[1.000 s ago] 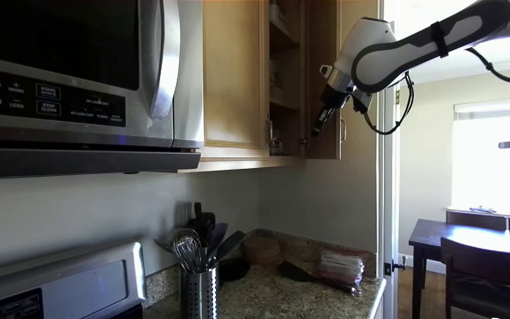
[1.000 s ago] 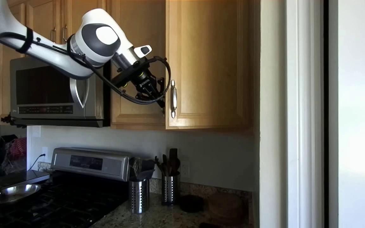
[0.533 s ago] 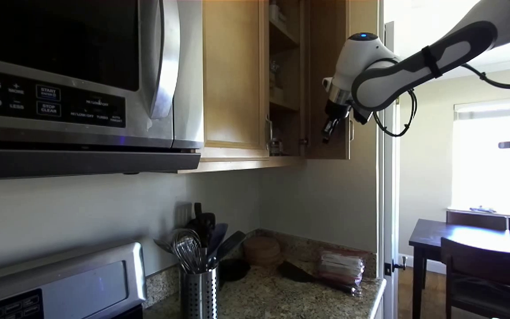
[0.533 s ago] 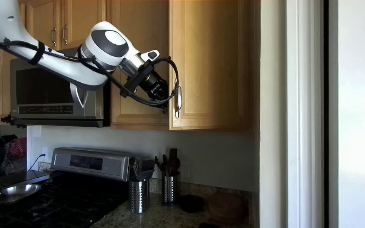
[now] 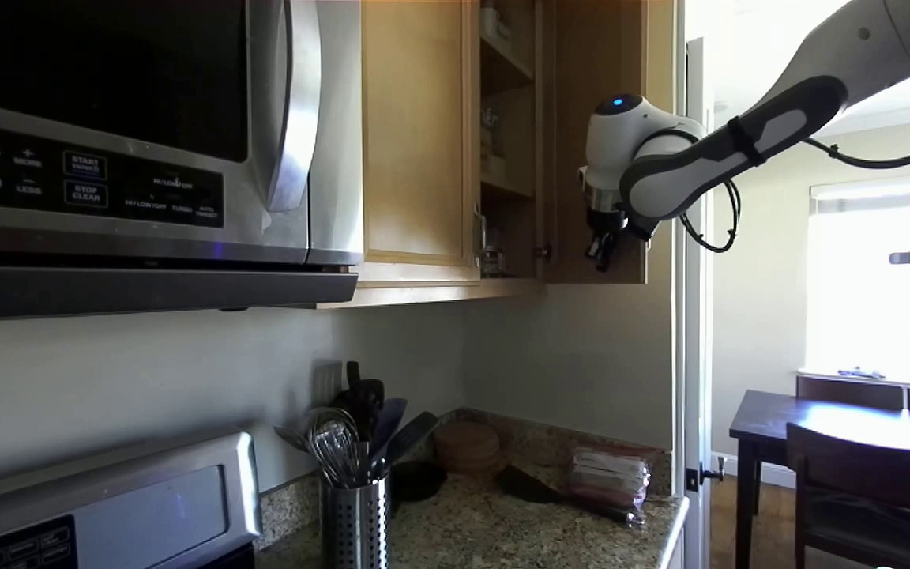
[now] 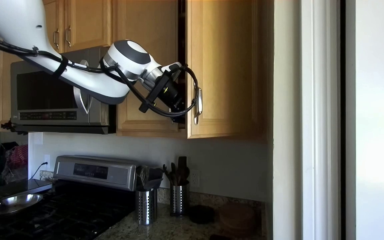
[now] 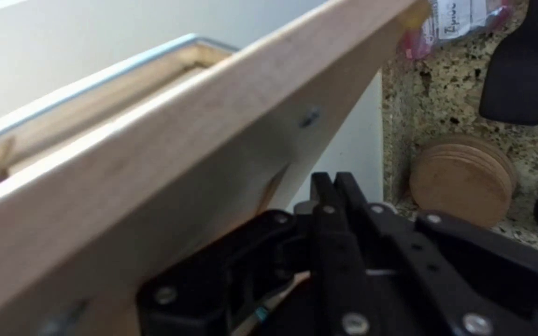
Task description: Open the top right cupboard door
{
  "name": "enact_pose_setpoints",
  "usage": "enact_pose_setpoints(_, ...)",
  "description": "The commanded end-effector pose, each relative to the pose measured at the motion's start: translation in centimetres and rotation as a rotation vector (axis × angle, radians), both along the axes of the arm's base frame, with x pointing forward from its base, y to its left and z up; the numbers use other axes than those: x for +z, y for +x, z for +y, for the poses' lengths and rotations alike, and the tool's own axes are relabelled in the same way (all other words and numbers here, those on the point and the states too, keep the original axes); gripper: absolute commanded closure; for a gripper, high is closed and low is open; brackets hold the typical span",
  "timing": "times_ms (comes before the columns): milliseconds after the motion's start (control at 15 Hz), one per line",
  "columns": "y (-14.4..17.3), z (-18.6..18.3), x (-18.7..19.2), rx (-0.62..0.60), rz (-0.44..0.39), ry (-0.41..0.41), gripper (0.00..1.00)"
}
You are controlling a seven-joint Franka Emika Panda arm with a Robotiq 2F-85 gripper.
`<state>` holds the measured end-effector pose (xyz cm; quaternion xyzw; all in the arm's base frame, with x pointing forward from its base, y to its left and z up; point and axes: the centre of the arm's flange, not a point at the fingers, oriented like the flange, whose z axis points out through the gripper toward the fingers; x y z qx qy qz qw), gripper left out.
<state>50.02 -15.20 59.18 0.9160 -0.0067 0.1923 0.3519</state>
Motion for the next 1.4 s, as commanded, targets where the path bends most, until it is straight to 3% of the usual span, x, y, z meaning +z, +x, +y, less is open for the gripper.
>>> enact_pose_setpoints(0, 0.9, -2.8, -0.5, -0.131, 0.03, -0.053, 0.94)
enact_pose_setpoints(400, 1.8, -5.6, -1.3, -0.236, 0.082, -0.068, 0.94)
enact_pose_setpoints(467, 2.0, -5.5, -1.3, -0.222, 0.086, -0.054, 0.68)
enact_pose_setpoints(600, 2.2, -4.7, -1.3, -0.155, 0.094, -0.007, 0.67)
enact_pose_setpoints(867, 1.4, -1.9, -0.1, 0.006, 0.116, 0.172, 0.42)
enact_pose_setpoints(1267, 1.0, -0.1, -1.5, 0.167, 0.237, 0.487, 0.03)
enact_pose_setpoints(1333, 0.8, 0.1, -2.0, 0.188, 0.266, 0.537, 0.0)
